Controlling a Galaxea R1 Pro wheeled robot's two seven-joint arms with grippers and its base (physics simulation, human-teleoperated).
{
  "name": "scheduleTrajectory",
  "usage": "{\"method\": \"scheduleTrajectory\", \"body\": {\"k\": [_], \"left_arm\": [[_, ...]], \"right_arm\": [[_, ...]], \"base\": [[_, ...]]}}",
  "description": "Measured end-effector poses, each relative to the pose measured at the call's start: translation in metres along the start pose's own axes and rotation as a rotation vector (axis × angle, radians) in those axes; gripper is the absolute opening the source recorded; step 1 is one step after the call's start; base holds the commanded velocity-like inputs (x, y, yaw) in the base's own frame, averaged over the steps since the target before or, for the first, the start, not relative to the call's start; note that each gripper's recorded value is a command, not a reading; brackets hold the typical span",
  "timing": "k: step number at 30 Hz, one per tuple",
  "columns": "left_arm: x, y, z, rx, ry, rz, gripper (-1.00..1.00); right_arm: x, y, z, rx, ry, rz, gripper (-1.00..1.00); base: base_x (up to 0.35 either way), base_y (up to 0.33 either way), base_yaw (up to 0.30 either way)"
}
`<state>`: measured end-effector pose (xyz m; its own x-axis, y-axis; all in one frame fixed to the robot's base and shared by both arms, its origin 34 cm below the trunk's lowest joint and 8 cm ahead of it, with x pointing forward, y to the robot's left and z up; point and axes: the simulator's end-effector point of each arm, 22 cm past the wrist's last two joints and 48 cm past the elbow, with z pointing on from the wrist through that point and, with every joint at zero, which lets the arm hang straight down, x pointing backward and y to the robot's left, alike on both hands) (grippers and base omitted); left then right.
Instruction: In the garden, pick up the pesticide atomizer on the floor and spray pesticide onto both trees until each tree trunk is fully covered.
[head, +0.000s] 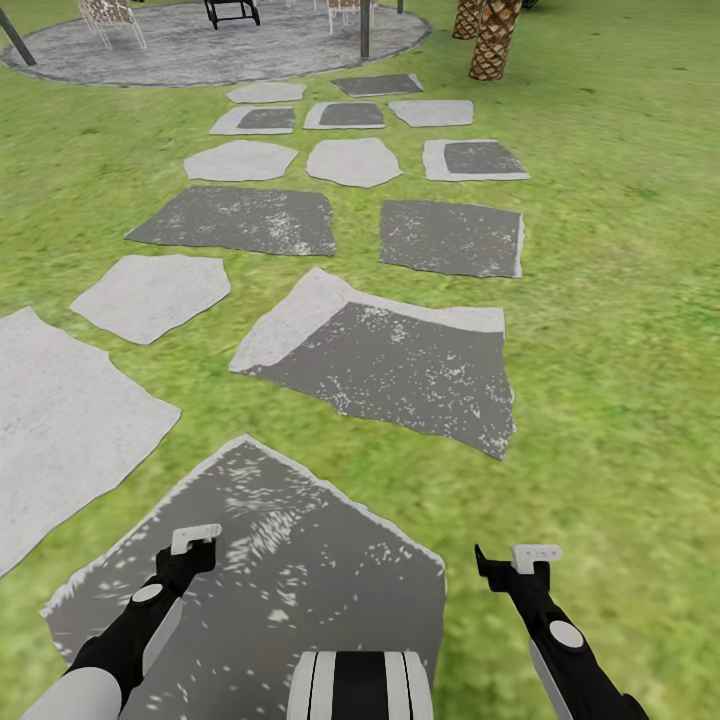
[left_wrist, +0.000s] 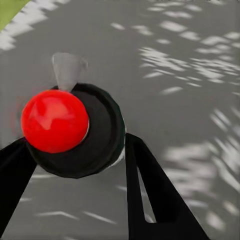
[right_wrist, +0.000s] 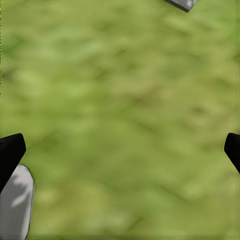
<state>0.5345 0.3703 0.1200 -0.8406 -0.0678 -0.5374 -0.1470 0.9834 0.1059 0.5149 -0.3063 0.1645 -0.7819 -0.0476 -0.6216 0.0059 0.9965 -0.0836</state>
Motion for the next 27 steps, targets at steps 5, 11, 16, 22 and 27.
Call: {"method": "scheduleTrajectory", "body": {"k": [5, 11, 16, 22, 27], "left_arm": [[0.000, 0.000, 0.000, 0.000, -0.001, -0.002, -1.00], [0.000, 0.000, 0.000, -0.001, 0.000, -0.002, -1.00], [0.000, 0.000, 0.000, -0.001, -0.001, -0.002, -1.00], [-0.005, 0.001, -0.002, -0.001, -0.008, -0.003, -1.00], [-0.017, 0.001, -0.006, 0.000, -0.028, -0.006, -1.00]], "right_arm": [[0.000, 0.000, 0.000, 0.000, 0.000, 0.000, 1.00], [0.000, 0.000, 0.000, 0.000, 0.000, 0.000, 1.00], [0.001, 0.000, 0.000, 0.000, 0.001, 0.000, 1.00], [-0.004, 0.000, -0.001, 0.000, -0.006, 0.001, 1.00], [-0.015, -0.001, -0.004, 0.000, -0.028, 0.003, 1.00]], "base": [[0.000, 0.000, 0.000], [0.000, 0.000, 0.000], [0.000, 0.000, 0.000], [0.000, 0.000, 0.000], [0.000, 0.000, 0.000]]}}
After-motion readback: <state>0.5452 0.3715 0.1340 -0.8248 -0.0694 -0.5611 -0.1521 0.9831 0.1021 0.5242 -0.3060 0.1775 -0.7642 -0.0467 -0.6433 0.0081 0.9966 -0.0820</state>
